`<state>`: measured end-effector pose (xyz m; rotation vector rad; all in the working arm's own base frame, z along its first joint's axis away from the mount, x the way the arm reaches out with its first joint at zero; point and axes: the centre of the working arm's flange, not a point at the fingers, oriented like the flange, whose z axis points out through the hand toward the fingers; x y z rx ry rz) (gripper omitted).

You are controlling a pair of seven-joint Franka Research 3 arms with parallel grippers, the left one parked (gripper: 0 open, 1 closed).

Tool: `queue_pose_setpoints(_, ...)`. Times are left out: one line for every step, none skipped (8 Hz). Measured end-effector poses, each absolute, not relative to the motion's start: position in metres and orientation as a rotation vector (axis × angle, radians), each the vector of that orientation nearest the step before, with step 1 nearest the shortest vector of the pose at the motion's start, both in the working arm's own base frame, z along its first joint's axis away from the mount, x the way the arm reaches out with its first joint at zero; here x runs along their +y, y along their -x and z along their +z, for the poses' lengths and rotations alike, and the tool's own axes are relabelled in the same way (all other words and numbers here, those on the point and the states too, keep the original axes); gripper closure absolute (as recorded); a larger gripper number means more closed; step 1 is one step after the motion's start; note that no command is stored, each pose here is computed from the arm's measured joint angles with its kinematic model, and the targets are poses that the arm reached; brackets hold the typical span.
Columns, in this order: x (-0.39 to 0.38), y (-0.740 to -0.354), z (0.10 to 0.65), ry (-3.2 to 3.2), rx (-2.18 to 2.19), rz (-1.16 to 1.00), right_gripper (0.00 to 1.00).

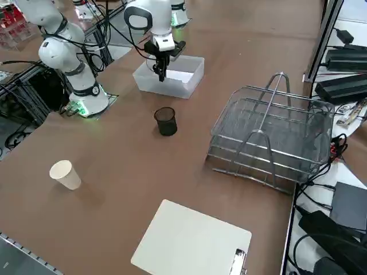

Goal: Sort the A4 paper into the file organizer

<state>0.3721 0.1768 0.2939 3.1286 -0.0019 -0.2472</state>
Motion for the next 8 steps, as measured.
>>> queue_pose_setpoints(0.177, -0.373, 0.295, -3.13, -0.002, -0.244, 0.99)
queue_pose_setpoints(0.179, -0.376, 0.299, -3.132, -0.008, -0.24, 0.99)
queue_pose_setpoints(0.182, -0.382, 0.308, -3.134, -0.023, -0.237, 0.99)
queue_pose_setpoints(0.187, -0.391, 0.324, -3.136, -0.051, -0.241, 0.99)
queue_pose_setpoints(0.19, -0.404, 0.347, -3.138, -0.092, -0.245, 0.99)
queue_pose_setpoints(0.189, -0.417, 0.371, -3.143, -0.142, -0.24, 0.99)
queue_pose_setpoints(0.183, -0.431, 0.397, -3.15, -0.192, -0.227, 0.99)
queue_pose_setpoints(0.171, -0.447, 0.426, -3.159, -0.246, -0.21, 0.99)
